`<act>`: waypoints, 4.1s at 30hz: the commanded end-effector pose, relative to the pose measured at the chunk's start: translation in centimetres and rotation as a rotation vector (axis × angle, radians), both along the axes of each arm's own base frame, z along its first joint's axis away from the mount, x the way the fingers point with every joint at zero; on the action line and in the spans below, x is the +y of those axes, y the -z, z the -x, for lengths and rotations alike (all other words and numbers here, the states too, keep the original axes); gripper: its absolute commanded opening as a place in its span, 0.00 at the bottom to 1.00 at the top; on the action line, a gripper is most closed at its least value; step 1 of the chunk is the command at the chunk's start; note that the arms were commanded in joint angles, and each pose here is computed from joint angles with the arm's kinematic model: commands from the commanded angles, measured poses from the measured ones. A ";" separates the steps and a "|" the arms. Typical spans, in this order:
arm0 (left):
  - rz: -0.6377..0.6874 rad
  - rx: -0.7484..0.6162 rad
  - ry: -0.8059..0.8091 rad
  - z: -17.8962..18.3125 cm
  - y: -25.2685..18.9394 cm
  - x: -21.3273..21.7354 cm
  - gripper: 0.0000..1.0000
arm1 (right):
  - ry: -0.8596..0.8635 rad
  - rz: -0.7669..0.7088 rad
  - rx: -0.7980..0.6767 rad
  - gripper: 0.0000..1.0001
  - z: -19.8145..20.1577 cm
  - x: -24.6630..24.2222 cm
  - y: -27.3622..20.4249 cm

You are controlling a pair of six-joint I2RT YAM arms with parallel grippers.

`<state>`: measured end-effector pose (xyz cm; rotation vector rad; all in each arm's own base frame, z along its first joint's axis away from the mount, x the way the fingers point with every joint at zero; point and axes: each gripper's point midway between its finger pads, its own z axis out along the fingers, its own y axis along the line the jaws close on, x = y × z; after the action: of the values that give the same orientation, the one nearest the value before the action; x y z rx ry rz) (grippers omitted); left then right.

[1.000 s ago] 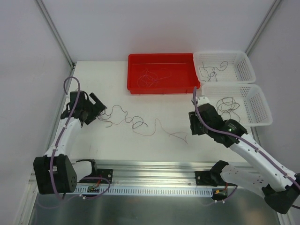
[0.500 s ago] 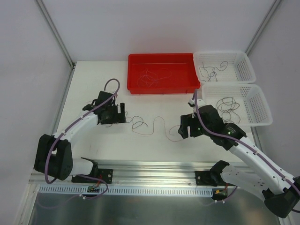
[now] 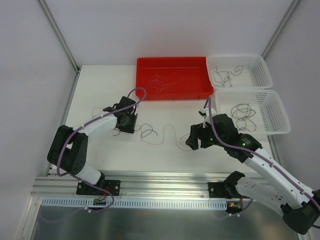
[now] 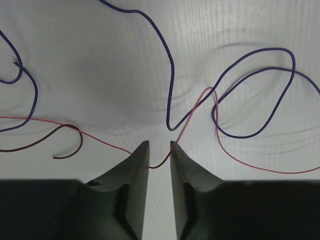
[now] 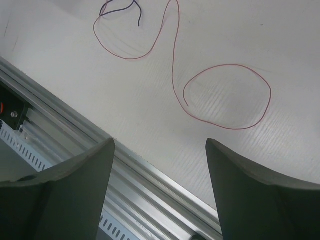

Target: Untangle the cables

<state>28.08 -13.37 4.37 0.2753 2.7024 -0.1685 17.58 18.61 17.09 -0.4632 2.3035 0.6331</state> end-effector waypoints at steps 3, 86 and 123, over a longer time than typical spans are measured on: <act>-0.031 -0.019 0.042 -0.1 -1.7 -1.4 0.01 | -0.043 -0.128 -0.034 0.77 -0.1 2.2 -1.4; 0.312 -0.205 -0.169 1.4 -8.6 -5.2 0.89 | 0.075 -0.105 -0.383 0.01 -6.6 4.1 -15.5; -0.069 -0.356 -0.075 -0.1 -11.6 2.6 0.88 | 0.441 0.376 0.301 0.63 -7.6 -4.8 13.7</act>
<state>28.17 -11.97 17.70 0.1505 2.3242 -0.1000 23.62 13.06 2.84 -0.0135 2.7187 0.0063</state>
